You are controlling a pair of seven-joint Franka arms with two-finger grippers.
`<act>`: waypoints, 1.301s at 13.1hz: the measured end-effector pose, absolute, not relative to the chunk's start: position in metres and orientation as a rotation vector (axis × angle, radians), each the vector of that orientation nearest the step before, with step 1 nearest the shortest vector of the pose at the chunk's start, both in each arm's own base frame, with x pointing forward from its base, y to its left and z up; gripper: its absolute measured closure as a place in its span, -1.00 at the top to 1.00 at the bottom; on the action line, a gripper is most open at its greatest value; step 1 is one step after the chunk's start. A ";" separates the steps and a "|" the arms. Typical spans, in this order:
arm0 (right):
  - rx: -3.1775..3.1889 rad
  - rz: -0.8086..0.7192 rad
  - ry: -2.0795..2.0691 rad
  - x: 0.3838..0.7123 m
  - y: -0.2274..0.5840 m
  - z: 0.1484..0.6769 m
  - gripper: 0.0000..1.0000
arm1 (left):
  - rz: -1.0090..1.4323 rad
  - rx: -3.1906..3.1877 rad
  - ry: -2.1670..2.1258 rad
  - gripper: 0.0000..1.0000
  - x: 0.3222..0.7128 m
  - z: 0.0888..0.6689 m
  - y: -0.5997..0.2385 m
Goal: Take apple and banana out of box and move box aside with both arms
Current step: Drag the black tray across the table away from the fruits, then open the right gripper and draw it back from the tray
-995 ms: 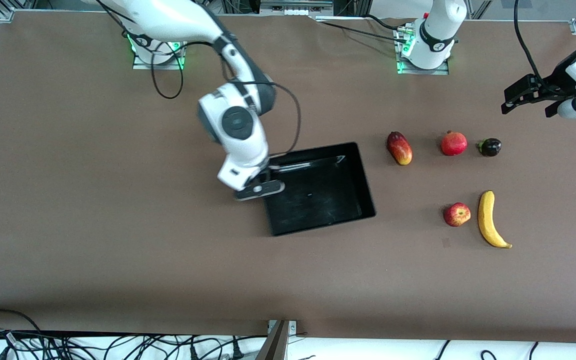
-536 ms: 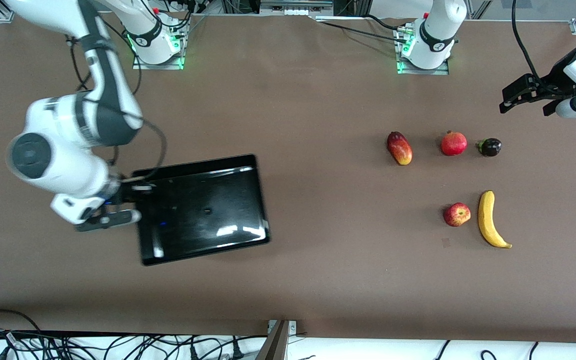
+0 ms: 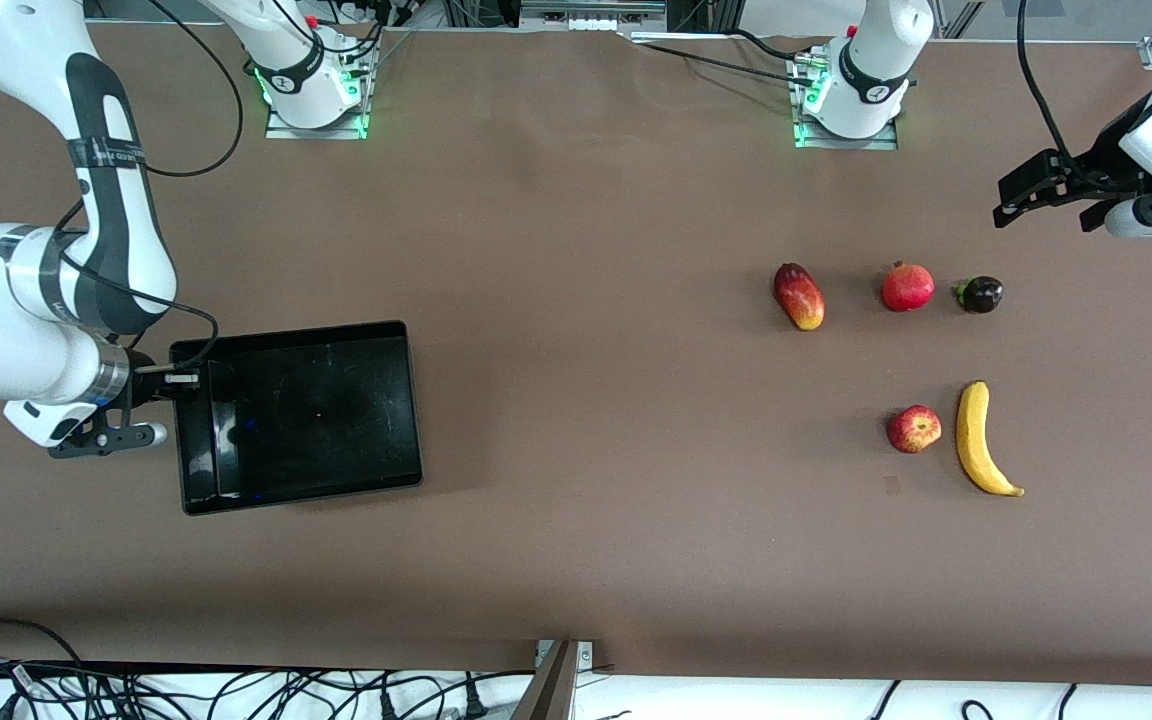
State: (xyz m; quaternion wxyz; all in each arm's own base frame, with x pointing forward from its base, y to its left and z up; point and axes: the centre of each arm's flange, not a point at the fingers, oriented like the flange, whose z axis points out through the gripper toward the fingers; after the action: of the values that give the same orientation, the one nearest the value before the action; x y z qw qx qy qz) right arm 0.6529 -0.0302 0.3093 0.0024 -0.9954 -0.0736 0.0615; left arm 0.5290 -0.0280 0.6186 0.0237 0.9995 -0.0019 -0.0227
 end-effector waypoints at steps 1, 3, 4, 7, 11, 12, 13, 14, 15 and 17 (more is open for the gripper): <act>-3.125 0.185 -0.215 0.646 -0.035 0.296 -0.90 | -0.072 3.094 -0.002 1.00 0.529 0.618 -0.028; -3.128 0.162 -0.177 0.627 -0.043 0.270 -0.90 | -0.074 3.094 -0.001 1.00 0.529 0.617 -0.028; -3.127 0.175 -0.168 0.618 -0.046 0.262 -0.75 | -0.075 3.094 0.000 1.00 0.530 0.617 -0.028; -3.123 0.155 -0.165 0.613 -0.046 0.271 -0.15 | -0.078 3.094 0.000 1.00 0.530 0.616 -0.029; -3.115 0.070 -0.193 0.637 -0.042 0.338 0.67 | -0.081 3.095 0.001 1.00 0.531 0.615 -0.029; -3.105 0.084 -0.201 0.643 -0.039 0.361 0.86 | -0.082 3.095 0.001 1.00 0.531 0.615 -0.029; -3.096 0.092 -0.210 0.648 -0.034 0.383 0.99 | -0.082 3.095 0.002 1.00 0.531 0.615 -0.029; -3.092 0.080 -0.214 0.651 -0.030 0.407 1.00 | -0.083 3.095 0.003 1.00 0.531 0.615 -0.029; -3.086 0.073 -0.211 0.651 -0.026 0.431 1.00 | -0.083 3.095 0.004 1.00 0.531 0.614 -0.029; -3.070 0.101 -0.223 0.636 -0.020 0.479 1.00 | -0.084 3.095 0.006 1.00 0.531 0.614 -0.029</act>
State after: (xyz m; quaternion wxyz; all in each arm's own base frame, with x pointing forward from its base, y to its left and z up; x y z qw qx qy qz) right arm 0.6357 -0.0200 0.4795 0.0310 -0.9964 -0.0722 0.0328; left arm 0.5311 -0.0289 0.6139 0.0227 0.9994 0.0018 -0.0272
